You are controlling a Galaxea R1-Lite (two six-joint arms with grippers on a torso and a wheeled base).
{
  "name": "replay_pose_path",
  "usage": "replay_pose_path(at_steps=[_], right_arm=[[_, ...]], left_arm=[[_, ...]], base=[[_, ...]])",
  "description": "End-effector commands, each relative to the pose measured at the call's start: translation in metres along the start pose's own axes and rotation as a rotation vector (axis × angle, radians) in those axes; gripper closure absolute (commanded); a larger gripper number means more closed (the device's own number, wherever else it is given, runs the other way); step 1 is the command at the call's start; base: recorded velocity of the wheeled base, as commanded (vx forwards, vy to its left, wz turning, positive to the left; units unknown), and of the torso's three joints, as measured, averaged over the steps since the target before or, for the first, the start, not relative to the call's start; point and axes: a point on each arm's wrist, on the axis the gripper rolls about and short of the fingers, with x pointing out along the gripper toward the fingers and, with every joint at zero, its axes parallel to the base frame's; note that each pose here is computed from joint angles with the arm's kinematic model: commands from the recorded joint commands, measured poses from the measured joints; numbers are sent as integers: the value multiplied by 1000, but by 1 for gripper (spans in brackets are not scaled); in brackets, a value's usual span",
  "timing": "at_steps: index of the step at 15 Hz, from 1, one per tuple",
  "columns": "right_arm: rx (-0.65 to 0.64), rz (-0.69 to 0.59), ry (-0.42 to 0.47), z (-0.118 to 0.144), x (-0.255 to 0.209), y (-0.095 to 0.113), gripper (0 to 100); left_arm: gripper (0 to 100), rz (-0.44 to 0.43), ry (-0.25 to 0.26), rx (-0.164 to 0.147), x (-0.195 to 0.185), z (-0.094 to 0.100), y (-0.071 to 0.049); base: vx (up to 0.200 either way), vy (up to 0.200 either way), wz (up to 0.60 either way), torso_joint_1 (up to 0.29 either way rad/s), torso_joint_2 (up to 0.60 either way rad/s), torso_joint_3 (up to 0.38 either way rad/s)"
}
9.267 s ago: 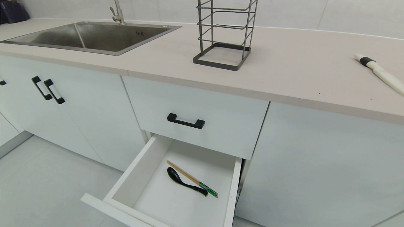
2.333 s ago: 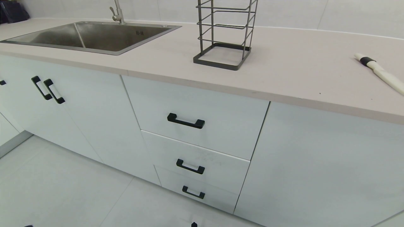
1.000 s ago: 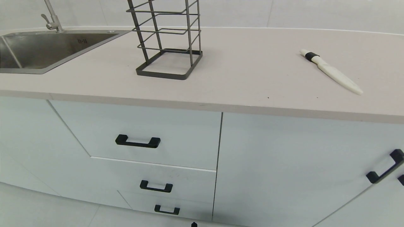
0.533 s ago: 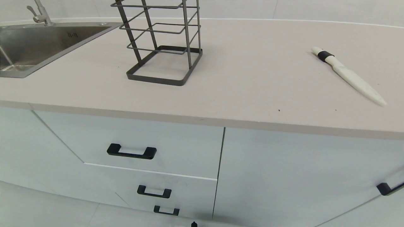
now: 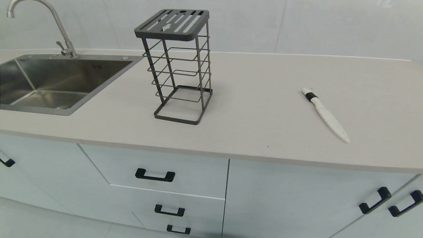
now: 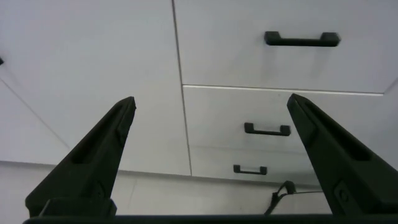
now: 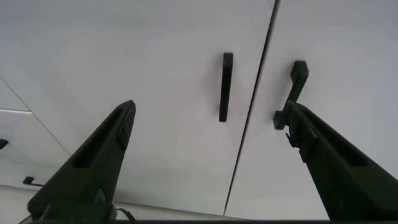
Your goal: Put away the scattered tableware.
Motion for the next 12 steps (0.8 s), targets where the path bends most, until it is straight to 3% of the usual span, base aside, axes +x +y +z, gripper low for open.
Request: replay_pose_path(at_steps=[1, 4, 12], right_arm=[[0, 0, 1, 0, 0, 0, 0], [0, 0, 1, 0, 0, 0, 0], [0, 0, 1, 0, 0, 0, 0]], left_arm=[[0, 0, 3, 0, 0, 0, 0], [0, -2, 3, -2, 0, 0, 0], [0, -2, 3, -3, 0, 0, 0]], base=[[0, 0, 0, 144, -481, -217], [0, 0, 0, 126, -491, -224], [0, 0, 0, 334, -503, -243]])
